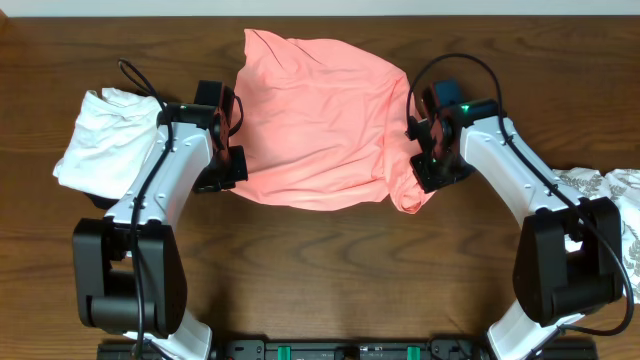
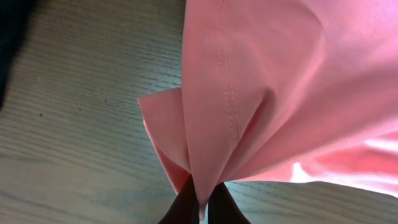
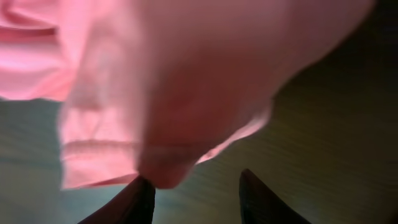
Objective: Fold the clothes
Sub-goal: 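Pull the shirt's right side outward with the right gripper to flatten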
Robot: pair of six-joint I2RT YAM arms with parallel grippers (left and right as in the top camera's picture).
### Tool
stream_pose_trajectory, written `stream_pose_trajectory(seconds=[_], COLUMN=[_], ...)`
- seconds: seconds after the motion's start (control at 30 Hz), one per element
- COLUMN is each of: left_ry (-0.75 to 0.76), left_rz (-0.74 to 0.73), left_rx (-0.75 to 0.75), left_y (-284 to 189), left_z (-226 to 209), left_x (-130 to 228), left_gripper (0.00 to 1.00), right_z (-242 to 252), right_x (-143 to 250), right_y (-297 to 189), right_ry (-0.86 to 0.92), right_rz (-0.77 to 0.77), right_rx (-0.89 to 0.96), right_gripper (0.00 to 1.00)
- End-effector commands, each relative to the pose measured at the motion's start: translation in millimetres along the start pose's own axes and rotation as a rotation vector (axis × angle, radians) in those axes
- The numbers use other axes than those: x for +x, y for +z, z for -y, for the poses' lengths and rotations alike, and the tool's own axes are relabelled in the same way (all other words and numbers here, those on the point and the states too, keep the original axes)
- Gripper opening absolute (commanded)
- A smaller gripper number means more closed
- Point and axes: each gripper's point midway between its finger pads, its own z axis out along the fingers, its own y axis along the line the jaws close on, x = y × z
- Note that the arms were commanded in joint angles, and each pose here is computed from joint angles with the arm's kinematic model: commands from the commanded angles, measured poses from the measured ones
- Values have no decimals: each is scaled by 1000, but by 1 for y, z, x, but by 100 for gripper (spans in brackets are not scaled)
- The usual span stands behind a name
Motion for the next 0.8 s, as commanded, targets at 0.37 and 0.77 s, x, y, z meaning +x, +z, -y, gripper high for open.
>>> stream_pose_trajectory(seconds=[0.37, 0.77], left_ry=[-13, -12], left_rz=[14, 8], left_rx=[-19, -21], left_y=[0, 0], left_z=[-3, -3], left_x=[-4, -2], left_gripper=[6, 6], right_z=[1, 33], right_x=[-16, -59], right_y=[27, 30], right_ry=[-39, 22], right_rz=[113, 330], right_rx=[23, 193], right_gripper=[49, 1])
